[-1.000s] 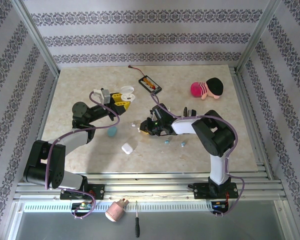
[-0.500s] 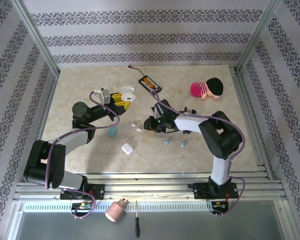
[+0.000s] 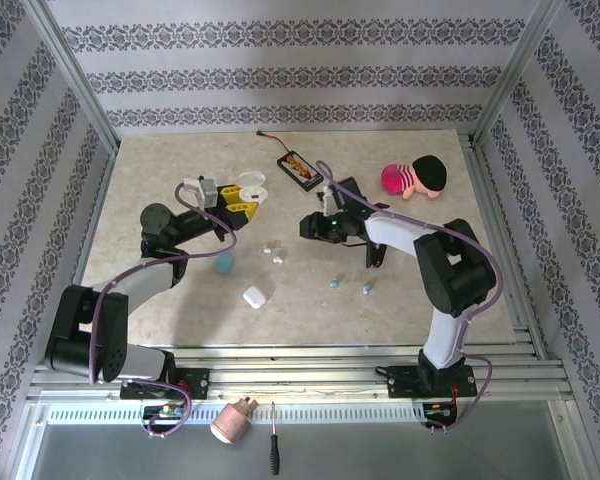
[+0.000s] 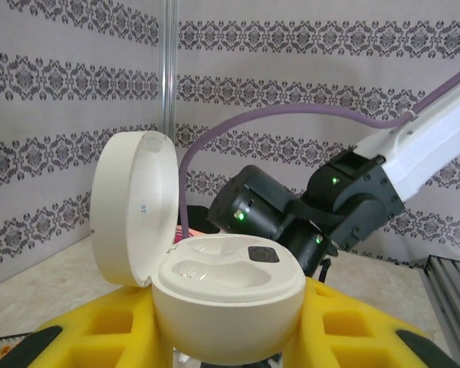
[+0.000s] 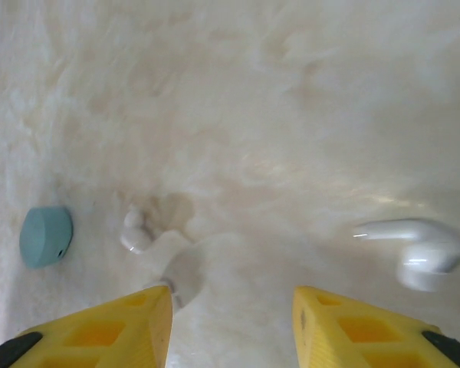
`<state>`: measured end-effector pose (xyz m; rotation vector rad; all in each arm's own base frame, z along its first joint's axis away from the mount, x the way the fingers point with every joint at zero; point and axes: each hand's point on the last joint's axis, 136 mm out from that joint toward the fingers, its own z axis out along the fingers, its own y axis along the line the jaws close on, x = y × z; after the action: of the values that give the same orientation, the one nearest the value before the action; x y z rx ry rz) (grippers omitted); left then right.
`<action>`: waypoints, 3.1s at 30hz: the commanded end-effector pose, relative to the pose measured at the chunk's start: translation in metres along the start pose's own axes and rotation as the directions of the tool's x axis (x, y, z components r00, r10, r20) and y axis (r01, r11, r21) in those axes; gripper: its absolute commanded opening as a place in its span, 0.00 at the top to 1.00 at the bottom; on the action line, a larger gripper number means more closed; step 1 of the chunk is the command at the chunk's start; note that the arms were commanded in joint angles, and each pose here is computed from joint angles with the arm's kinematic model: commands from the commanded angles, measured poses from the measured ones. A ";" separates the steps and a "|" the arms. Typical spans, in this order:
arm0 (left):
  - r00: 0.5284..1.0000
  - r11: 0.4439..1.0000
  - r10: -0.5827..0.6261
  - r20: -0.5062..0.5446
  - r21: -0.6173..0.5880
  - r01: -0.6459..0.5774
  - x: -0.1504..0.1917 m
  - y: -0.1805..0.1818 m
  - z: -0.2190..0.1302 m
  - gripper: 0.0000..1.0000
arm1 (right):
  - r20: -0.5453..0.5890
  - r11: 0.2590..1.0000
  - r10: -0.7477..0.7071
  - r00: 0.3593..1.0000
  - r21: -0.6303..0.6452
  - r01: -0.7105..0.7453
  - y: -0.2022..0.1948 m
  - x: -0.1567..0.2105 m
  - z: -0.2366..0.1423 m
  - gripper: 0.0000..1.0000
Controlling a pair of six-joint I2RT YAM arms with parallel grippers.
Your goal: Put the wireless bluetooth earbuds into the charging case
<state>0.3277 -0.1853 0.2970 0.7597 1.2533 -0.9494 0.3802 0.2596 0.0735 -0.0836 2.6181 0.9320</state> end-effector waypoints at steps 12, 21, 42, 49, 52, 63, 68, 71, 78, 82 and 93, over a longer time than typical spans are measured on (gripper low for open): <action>0.997 0.997 0.077 -0.002 0.007 -0.077 -0.006 -0.006 -0.005 0.71 | -0.008 0.994 -0.029 1.000 0.107 0.030 -0.024 -0.022 -0.016 0.54; 0.997 0.997 0.081 -0.001 0.010 -0.081 -0.007 -0.006 -0.005 0.71 | -0.148 0.973 -0.226 0.963 -0.069 0.218 0.048 0.011 0.022 0.54; 0.997 0.997 0.081 0.011 0.015 -0.081 -0.013 -0.010 -0.006 0.71 | -0.388 0.921 -0.351 0.852 -0.304 0.242 0.074 0.080 0.077 0.51; 0.997 0.996 0.082 0.013 0.018 -0.082 -0.015 -0.013 -0.007 0.71 | -0.400 0.919 -0.357 0.844 -0.314 0.239 0.072 0.089 0.070 0.57; 0.997 0.997 0.079 0.012 0.015 -0.079 -0.014 -0.013 -0.008 0.71 | -0.396 0.915 -0.365 0.842 -0.318 0.248 0.073 0.092 0.064 0.61; 0.997 0.997 0.078 0.018 0.015 -0.079 -0.016 -0.013 -0.008 0.71 | -0.401 0.921 -0.362 0.842 -0.293 0.256 0.068 0.098 0.063 0.75; 0.997 0.997 0.075 0.018 0.016 -0.076 -0.016 -0.014 -0.008 0.71 | -0.392 0.927 -0.354 0.849 -0.270 0.262 0.067 0.096 0.063 0.79; 0.997 0.997 0.076 0.017 0.018 -0.076 -0.016 -0.014 -0.008 0.71 | -0.368 0.928 -0.353 0.860 -0.253 0.273 0.067 0.091 0.059 0.81; 0.996 0.996 0.088 0.020 0.017 -0.088 -0.017 -0.019 -0.011 0.71 | -0.281 0.942 -0.319 0.905 -0.199 0.271 0.062 0.081 0.038 0.81; 0.996 0.996 0.088 0.018 0.019 -0.088 -0.017 -0.020 -0.011 0.71 | -0.245 0.962 -0.253 0.936 -0.168 0.216 0.043 0.081 0.024 0.80; 0.997 0.996 0.081 0.011 0.021 -0.081 -0.015 -0.018 -0.010 0.71 | -0.245 0.980 -0.176 0.953 -0.139 0.145 0.013 0.095 0.011 0.79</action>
<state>0.3100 -0.1837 0.3063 0.7995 1.2117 -0.9045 0.2876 0.2778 0.0319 -0.4700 2.7808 1.0623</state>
